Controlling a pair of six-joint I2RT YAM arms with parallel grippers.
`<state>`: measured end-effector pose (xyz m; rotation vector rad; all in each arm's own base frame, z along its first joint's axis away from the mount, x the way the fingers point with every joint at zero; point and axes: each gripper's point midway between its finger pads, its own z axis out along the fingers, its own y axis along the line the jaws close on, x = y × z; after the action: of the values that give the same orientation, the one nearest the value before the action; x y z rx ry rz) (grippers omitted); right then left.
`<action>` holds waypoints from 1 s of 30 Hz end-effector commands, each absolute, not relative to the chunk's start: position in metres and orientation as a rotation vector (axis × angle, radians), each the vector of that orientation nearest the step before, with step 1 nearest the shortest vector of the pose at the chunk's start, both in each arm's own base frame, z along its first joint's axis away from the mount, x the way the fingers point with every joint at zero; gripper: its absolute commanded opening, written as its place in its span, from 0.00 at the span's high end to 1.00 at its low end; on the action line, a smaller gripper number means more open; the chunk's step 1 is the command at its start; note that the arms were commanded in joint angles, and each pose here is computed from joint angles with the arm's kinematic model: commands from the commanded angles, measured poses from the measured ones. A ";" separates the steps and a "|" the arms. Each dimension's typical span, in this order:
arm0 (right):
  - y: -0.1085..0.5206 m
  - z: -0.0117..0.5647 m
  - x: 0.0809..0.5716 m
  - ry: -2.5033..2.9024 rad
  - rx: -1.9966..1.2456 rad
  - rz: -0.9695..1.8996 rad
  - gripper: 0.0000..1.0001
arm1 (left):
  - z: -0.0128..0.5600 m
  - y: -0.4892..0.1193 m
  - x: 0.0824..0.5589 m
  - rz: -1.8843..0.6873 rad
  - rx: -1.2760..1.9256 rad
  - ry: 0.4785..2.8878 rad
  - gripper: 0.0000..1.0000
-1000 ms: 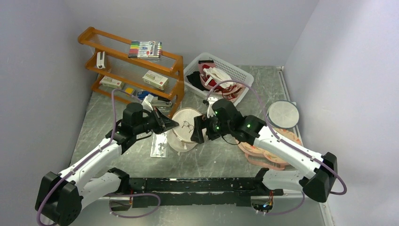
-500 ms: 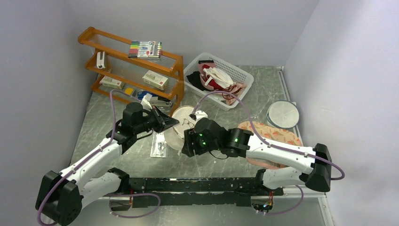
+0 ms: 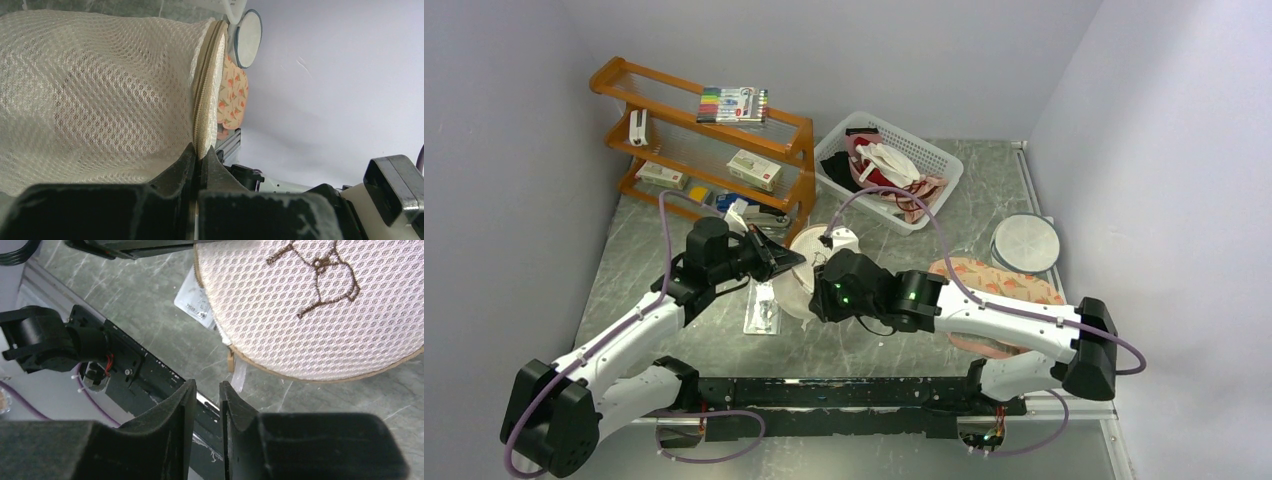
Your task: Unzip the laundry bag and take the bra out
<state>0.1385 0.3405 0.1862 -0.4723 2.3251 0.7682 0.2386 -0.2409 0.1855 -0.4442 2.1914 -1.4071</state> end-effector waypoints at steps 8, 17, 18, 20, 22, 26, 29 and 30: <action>0.345 0.186 0.160 2.271 -0.416 0.667 0.77 | 0.208 -0.244 0.237 -1.451 -0.392 2.129 0.93; 0.350 0.181 0.161 2.267 -0.429 0.669 0.77 | 0.209 -0.244 0.236 -1.463 -0.391 2.125 0.93; 0.351 0.181 0.162 2.264 -0.429 0.672 0.77 | 0.209 -0.244 0.236 -1.462 -0.390 2.123 0.93; 0.351 0.179 0.163 2.261 -0.427 0.667 0.77 | 0.209 -0.244 0.236 -1.462 -0.392 2.127 0.93; 0.351 0.176 0.165 2.264 -0.424 0.649 0.78 | 0.209 -0.244 0.235 -1.463 -0.389 2.126 0.93; 0.350 0.172 0.167 2.273 -0.416 0.624 0.80 | 0.210 -0.244 0.235 -1.459 -0.386 2.125 0.93; 0.348 0.170 0.167 2.270 -0.416 0.614 0.80 | 0.211 -0.243 0.235 -1.458 -0.386 2.123 0.93; 0.347 0.169 0.168 2.270 -0.412 0.609 0.80 | 0.211 -0.243 0.235 -1.458 -0.387 2.123 0.93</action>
<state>0.1611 0.3476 0.1658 -0.4373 2.3053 0.6331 0.2369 -0.2400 0.1918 -0.4329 2.1721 -1.4152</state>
